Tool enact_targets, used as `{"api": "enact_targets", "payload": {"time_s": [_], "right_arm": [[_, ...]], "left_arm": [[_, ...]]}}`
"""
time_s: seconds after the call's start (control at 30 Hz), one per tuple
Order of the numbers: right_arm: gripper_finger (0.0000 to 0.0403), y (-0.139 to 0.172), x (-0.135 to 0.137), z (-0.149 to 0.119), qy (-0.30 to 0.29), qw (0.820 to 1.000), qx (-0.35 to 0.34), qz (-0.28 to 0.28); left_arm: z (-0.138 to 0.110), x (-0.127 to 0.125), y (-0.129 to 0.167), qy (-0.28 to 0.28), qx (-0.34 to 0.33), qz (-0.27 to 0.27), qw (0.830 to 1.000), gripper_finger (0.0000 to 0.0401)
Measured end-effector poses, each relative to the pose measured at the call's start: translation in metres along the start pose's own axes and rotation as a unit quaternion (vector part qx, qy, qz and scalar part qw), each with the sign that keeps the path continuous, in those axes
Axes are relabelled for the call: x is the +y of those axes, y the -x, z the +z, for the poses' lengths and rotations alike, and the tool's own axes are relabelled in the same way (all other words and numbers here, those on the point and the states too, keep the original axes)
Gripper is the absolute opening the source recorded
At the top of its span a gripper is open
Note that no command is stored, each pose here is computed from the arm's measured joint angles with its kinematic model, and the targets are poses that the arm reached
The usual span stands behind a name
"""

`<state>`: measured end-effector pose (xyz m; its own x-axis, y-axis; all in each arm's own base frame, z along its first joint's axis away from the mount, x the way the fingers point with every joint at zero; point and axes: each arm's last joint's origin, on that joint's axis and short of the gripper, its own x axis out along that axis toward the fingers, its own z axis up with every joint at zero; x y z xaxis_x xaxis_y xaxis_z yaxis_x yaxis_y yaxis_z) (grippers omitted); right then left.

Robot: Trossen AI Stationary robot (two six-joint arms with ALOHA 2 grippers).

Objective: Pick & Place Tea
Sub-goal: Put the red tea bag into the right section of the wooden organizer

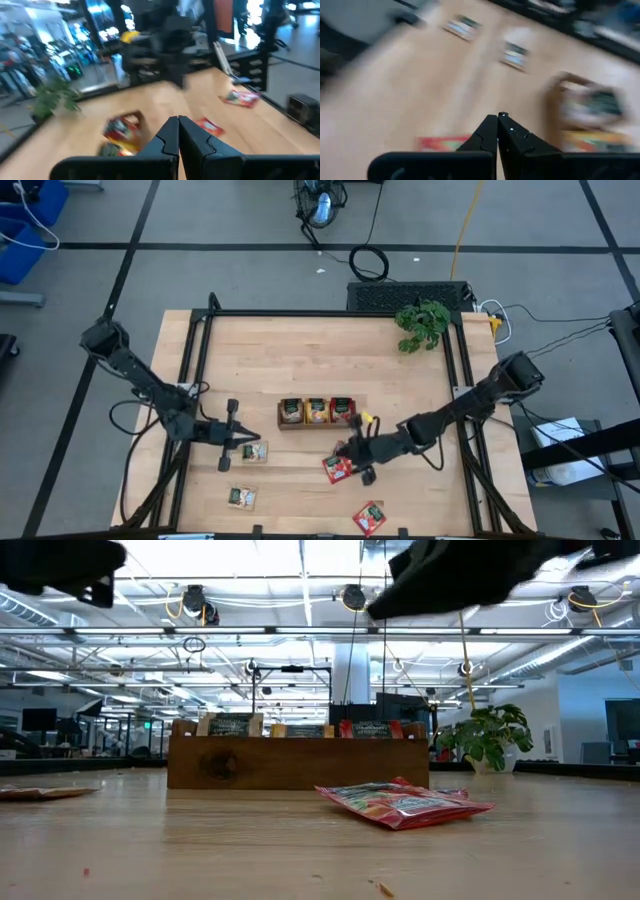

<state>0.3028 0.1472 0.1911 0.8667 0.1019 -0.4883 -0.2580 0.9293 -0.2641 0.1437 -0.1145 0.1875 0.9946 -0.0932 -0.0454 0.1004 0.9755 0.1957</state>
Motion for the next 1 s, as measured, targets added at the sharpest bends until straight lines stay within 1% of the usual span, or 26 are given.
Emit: {"api": "enact_targets", "payload": {"time_s": [0.07, 0.13, 0.17, 0.23, 0.3, 0.37, 0.47, 0.6, 0.73, 0.8, 0.9, 1.0], "right_arm": [[0.0, 0.003, 0.009, 0.006, -0.03, 0.998, -0.006, 0.052], [0.0, 0.006, 0.019, 0.005, -0.047, 0.996, 0.004, 0.079], [0.0, 0.005, 0.023, 0.002, -0.052, 0.995, 0.012, 0.08], [0.0, 0.003, 0.027, -0.002, -0.055, 0.996, 0.023, 0.065], [0.0001, -0.004, 0.028, -0.006, -0.065, 0.996, 0.024, 0.055], [0.0009, -0.014, 0.026, -0.012, -0.078, 0.995, 0.032, 0.054], [0.0039, -0.03, 0.021, -0.025, -0.081, 0.993, 0.047, 0.071], [0.0104, -0.044, 0.007, -0.04, -0.091, 0.991, 0.078, 0.052], [0.017, -0.049, -0.009, -0.041, -0.127, 0.988, 0.073, 0.043], [0.0194, -0.05, -0.014, -0.041, -0.142, 0.986, 0.073, 0.036], [0.021, -0.05, -0.018, -0.048, -0.16, 0.981, 0.105, 0.037], [0.0208, -0.049, -0.018, -0.053, -0.186, 0.975, 0.114, 0.04]], "left_arm": [[0.001, 0.004, -0.003, 0.005, -0.005, 0.002, 1.0, 0.001], [-0.002, 0.004, -0.004, 0.011, 0.004, -0.02, 1.0, 0.001], [-0.004, 0.004, -0.005, 0.011, 0.011, -0.03, 0.999, 0.001], [-0.006, 0.004, -0.005, 0.013, 0.017, -0.041, 0.999, 0.001], [-0.006, 0.005, -0.006, 0.013, 0.017, -0.038, 0.999, 0.001], [-0.005, 0.008, -0.007, 0.002, 0.013, -0.029, 0.999, 0.001], [-0.006, 0.012, -0.01, 0.017, 0.019, -0.017, 1.0, 0.001], [-0.012, 0.013, -0.011, 0.033, 0.045, -0.018, 0.998, 0.001], [-0.016, 0.015, -0.012, 0.039, 0.063, -0.015, 0.997, 0.001], [-0.017, 0.016, -0.012, 0.04, 0.065, -0.014, 0.997, 0.001], [-0.017, 0.015, -0.012, 0.041, 0.066, -0.014, 0.997, 0.001], [-0.017, 0.015, -0.012, 0.041, 0.067, -0.019, 0.997, 0.001]]}}
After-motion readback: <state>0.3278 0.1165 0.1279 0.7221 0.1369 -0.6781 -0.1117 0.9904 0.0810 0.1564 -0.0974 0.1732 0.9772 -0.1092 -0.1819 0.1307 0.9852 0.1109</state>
